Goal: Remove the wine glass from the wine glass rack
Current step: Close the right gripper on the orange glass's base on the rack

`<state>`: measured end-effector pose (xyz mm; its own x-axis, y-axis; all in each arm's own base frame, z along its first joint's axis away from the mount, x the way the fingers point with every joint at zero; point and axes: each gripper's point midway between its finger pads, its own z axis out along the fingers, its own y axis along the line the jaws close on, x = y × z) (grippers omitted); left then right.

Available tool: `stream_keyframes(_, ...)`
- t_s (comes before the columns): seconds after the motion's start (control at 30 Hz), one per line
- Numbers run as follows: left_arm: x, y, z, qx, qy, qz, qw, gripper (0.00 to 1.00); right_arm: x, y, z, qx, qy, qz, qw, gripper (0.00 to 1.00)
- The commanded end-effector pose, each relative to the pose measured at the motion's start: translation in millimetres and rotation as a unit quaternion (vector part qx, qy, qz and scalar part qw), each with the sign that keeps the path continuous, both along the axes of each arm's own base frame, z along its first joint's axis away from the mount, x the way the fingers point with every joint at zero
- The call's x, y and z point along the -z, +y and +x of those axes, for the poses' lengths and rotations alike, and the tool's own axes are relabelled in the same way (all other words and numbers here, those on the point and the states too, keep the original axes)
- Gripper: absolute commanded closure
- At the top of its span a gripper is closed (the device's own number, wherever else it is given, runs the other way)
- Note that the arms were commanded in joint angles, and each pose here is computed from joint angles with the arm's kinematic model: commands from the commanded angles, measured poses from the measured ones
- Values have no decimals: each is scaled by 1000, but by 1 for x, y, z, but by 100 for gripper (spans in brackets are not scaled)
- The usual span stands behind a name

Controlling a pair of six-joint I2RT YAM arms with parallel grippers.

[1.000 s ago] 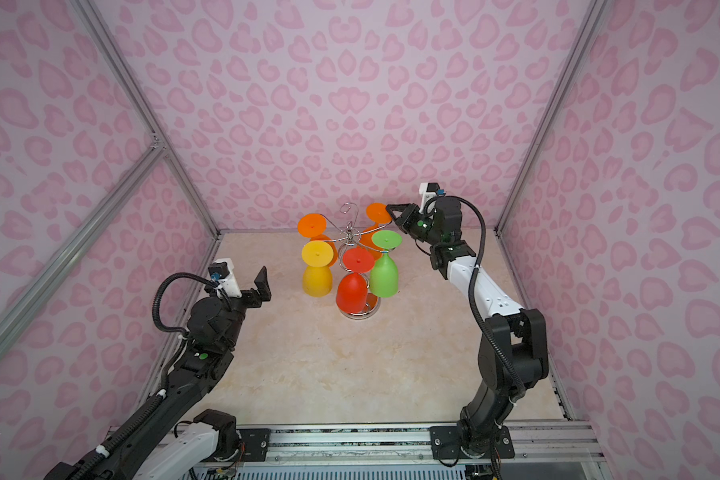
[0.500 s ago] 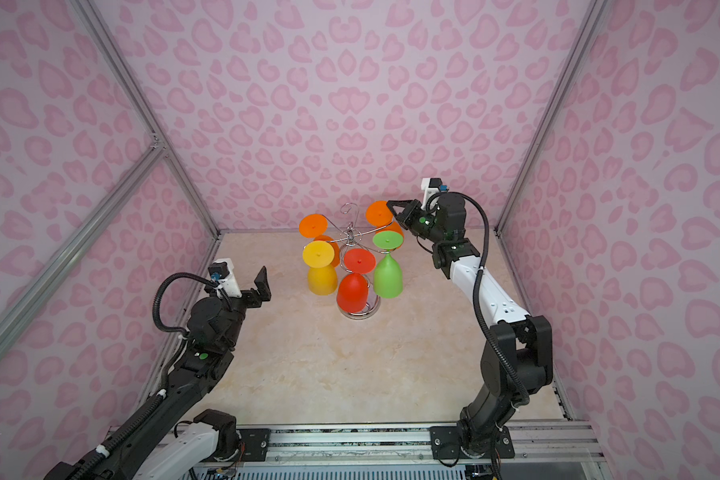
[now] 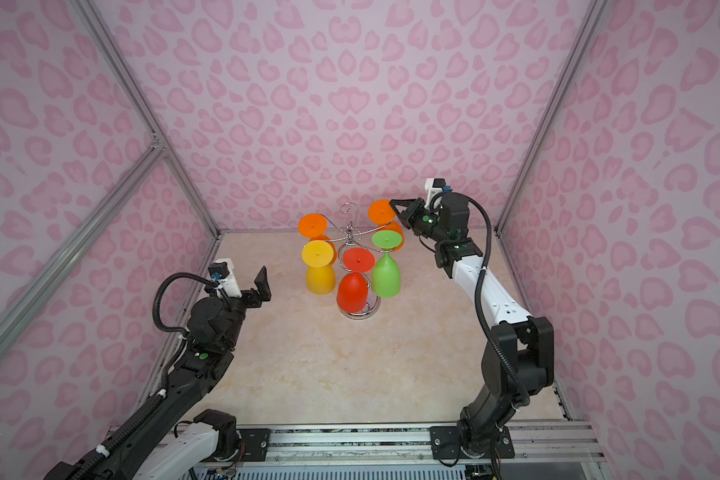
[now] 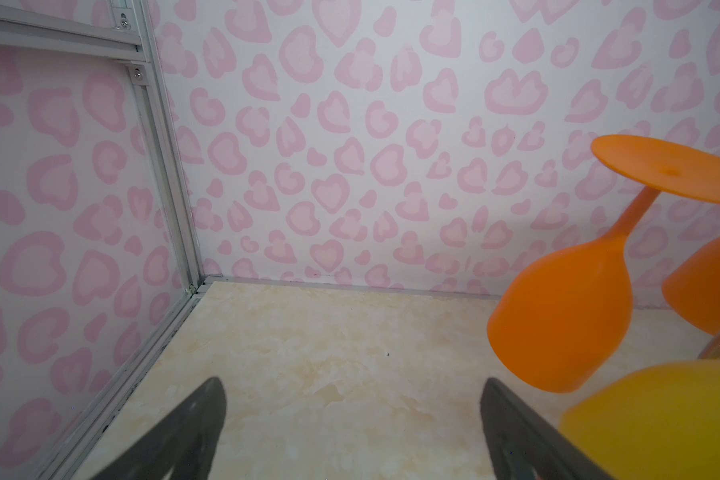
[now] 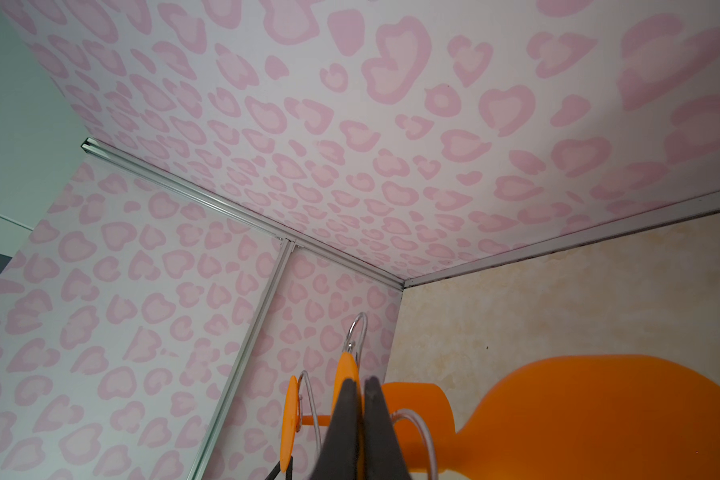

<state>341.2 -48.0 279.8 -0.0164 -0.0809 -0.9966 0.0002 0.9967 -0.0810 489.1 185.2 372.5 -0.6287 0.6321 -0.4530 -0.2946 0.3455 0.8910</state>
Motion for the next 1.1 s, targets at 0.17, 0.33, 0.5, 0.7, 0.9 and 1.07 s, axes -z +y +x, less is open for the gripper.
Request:
stream_keyframes(0.17, -7, 0, 1, 0, -8, 1, 1000, 3, -9, -10, -6, 3, -13, 15, 1000, 100)
stream_keyframes(0.33, -6, 1, 1, -2, -7, 1, 1000, 3, -12, -8, -12, -5, -12, 20, 1000, 100)
stream_keyframes(0.5, -6, 1, 0, -2, -8, 1, 1000, 3, -9, -8, -16, -7, -10, 19, 1000, 100)
stream_keyframes(0.7, -4, 1, 0, -2, -6, 1, 1000, 3, -10, -1, -21, -21, -8, 27, 999, 100)
stream_keyframes(0.9, -4, 1, -1, -3, -6, 1, 1000, 3, -15, 9, -24, -35, -10, 34, 999, 100)
stream_keyframes(1.07, -2, 1, -1, -3, -5, 0, 1000, 3, -19, 15, -25, -43, -11, 34, 998, 100)
